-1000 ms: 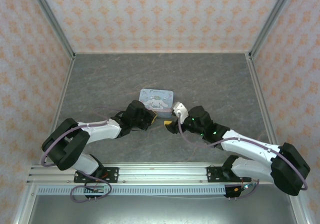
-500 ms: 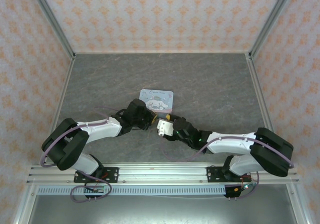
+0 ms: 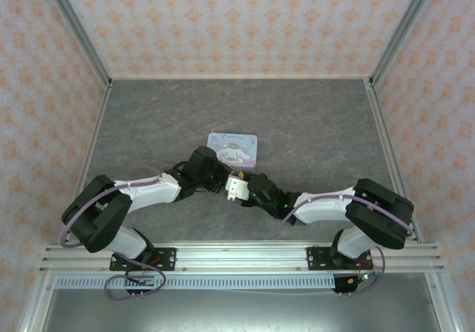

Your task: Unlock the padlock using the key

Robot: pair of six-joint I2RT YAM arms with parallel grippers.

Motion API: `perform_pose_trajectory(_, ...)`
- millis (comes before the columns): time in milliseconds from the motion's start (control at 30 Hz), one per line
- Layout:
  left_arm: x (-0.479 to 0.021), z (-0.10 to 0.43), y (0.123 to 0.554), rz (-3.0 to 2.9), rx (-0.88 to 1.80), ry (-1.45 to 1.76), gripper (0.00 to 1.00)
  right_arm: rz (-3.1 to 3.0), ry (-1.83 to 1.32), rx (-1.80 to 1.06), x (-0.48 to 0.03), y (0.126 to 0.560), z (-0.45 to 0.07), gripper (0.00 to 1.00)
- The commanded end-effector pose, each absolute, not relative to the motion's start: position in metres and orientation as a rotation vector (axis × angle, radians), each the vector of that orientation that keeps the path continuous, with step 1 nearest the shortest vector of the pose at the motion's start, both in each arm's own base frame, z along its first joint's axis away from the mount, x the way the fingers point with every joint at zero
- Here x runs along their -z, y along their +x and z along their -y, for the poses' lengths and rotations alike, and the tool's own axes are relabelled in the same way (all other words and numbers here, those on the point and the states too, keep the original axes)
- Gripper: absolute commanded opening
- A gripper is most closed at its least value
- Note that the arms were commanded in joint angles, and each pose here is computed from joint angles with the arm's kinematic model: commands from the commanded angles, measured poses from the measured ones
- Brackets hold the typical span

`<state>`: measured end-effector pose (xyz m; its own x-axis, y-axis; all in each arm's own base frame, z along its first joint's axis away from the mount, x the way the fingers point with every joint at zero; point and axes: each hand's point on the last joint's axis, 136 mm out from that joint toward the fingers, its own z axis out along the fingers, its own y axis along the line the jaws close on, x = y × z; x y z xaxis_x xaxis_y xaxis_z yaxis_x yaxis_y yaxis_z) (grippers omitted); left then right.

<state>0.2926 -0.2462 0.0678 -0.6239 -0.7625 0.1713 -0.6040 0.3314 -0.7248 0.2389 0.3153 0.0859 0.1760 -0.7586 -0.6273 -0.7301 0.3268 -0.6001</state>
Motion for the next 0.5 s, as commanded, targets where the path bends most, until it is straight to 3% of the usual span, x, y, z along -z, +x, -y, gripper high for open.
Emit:
perform_pose_trajectory(0,-0.0924,0.2577,0.2989,-2.364,1.249,-1.196,0.0,-1.519,-1.34,0.028,-0.1026,0.2469,-0.3278,0.35)
perform_pose_trajectory(467,-0.0908,0.262,0.2986,-2.378,1.268,-1.192,0.0,-1.54,-1.31,0.026,-0.0997,0.2512,-0.3306,0.05)
